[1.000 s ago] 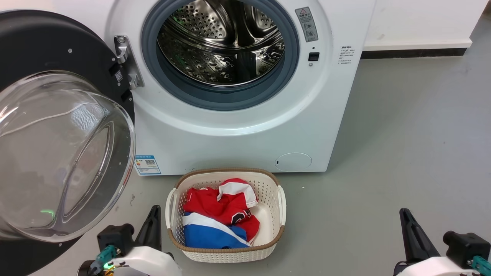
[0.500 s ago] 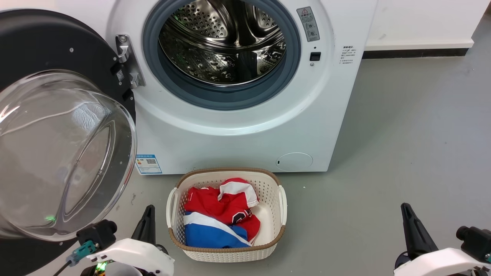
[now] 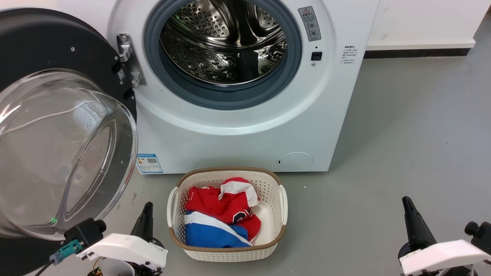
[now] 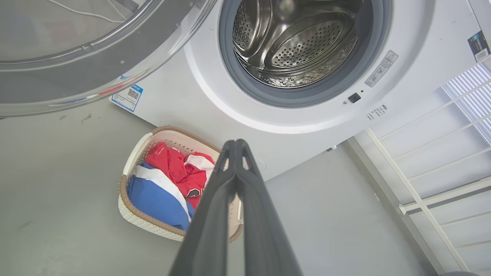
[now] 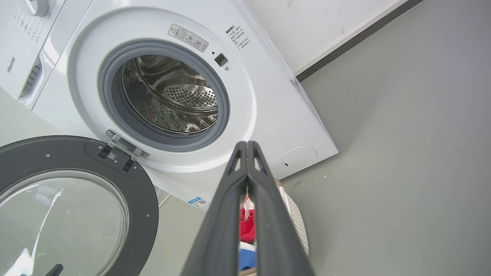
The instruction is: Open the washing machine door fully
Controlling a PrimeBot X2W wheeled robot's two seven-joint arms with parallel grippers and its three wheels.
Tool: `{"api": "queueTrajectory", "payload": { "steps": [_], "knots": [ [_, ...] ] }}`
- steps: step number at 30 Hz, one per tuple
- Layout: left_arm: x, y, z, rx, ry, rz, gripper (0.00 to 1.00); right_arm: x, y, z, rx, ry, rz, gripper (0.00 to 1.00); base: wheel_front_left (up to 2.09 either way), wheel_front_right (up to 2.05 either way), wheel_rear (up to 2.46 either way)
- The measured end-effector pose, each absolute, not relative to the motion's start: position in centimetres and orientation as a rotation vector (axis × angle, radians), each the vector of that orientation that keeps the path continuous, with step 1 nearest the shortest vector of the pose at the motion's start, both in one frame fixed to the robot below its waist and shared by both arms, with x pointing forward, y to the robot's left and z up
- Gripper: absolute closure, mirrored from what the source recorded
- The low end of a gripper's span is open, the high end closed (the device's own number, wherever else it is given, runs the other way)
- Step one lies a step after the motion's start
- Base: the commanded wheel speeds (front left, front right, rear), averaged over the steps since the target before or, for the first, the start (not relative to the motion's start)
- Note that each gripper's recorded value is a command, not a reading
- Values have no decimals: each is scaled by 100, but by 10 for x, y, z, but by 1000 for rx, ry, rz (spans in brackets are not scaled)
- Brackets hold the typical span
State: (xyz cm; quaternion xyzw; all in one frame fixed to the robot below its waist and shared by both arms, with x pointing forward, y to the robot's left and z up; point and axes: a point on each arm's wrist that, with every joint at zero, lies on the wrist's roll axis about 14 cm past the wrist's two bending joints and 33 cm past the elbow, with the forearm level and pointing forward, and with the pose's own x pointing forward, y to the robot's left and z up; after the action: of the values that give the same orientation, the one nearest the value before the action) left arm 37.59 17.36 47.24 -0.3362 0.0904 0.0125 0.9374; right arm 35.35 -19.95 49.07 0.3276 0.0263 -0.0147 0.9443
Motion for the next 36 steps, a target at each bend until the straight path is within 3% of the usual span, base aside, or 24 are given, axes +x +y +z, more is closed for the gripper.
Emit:
{"api": "queueTrajectory", "payload": {
  "steps": [36],
  "knots": [
    [383,182,483,-1124,150,38,100,369,-201,494,1103,39,-39,100,0,0,0]
  ]
}}
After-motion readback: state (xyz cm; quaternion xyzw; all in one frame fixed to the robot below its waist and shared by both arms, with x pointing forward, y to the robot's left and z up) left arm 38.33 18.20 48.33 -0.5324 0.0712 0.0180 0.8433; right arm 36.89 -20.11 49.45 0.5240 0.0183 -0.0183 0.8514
